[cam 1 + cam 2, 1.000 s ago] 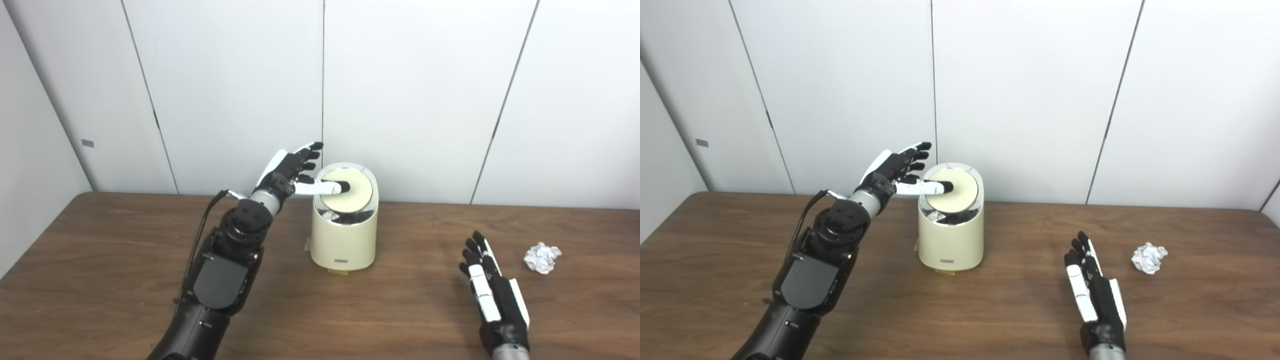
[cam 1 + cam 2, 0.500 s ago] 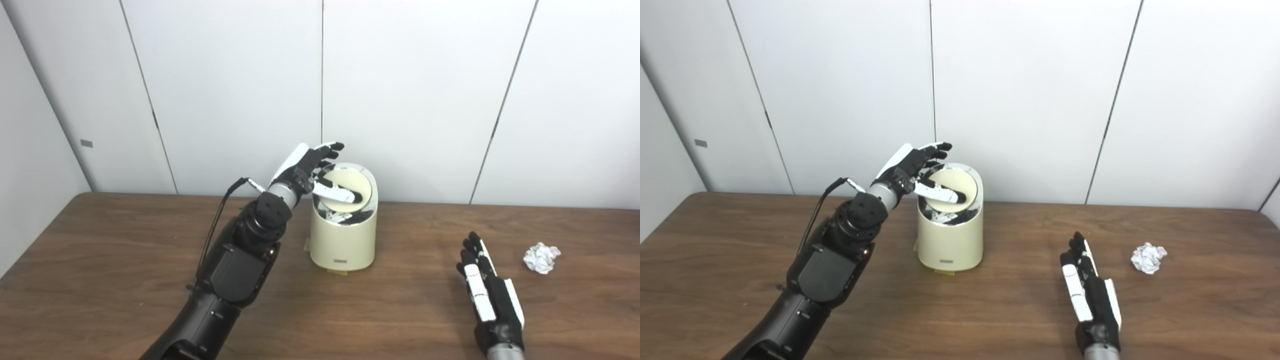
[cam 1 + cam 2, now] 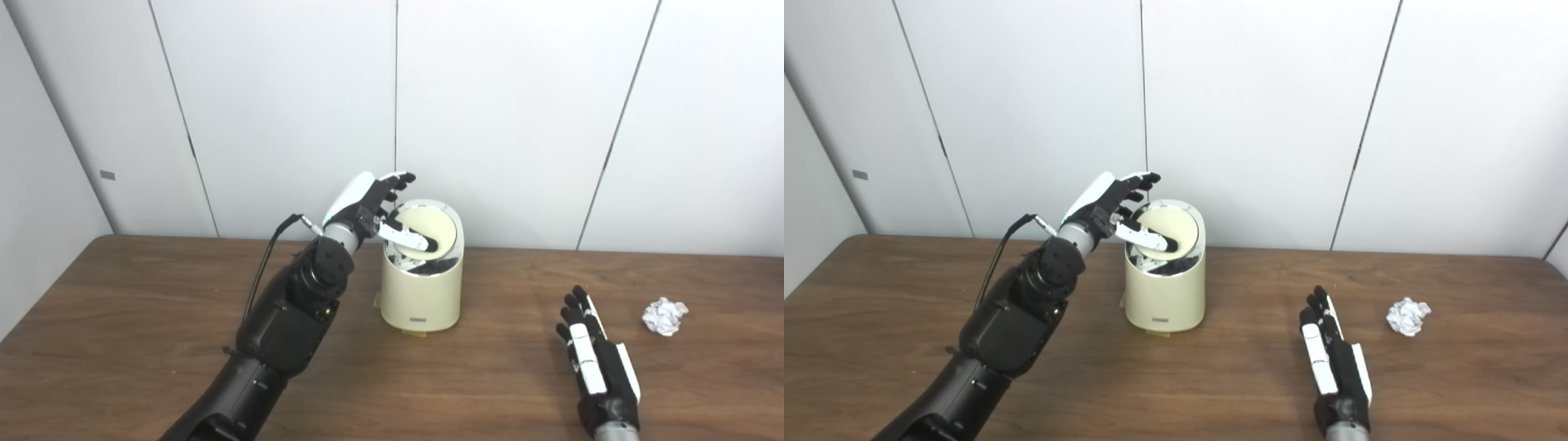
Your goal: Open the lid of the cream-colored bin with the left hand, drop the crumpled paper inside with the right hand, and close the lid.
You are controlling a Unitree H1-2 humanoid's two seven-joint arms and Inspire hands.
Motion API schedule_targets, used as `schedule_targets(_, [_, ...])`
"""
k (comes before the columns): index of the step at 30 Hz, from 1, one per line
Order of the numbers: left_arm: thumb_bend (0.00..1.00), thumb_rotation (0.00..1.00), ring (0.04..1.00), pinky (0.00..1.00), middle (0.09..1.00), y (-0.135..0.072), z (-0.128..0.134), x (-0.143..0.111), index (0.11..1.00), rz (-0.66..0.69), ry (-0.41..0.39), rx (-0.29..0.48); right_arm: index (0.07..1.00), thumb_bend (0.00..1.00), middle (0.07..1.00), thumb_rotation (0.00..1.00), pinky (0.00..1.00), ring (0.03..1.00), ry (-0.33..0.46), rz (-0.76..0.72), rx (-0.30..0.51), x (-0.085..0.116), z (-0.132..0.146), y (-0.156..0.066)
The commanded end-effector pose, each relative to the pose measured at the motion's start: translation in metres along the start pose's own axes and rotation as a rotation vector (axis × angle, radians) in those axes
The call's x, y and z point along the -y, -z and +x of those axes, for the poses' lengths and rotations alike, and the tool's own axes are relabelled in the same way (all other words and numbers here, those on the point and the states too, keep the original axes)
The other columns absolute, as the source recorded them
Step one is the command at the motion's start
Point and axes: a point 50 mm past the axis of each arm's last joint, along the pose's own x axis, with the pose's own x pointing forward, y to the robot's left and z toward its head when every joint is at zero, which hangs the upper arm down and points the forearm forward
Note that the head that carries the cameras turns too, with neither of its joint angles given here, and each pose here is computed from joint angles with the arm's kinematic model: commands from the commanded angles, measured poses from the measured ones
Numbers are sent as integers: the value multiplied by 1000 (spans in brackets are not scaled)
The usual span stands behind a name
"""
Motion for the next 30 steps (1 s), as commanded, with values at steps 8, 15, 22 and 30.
schedule_targets(8, [861,0,908,741,917,-30,4,-24,925,217,-99,137,967,543,968,816,951,970,-11,27,37,1,-2,-16])
schedule_targets(15, [886,0,928,822,929,-27,2,-15,925,378,-77,177,964,551,969,812,962,977,-1,70,40,1,-3,-21])
schedule_targets(22, [944,0,886,805,909,-24,1,-3,923,577,-32,198,967,556,971,810,971,982,-6,79,48,2,-3,-22])
schedule_targets(30, [945,0,884,786,908,-25,0,1,927,532,-2,190,964,562,968,790,980,982,5,97,40,3,-2,-24])
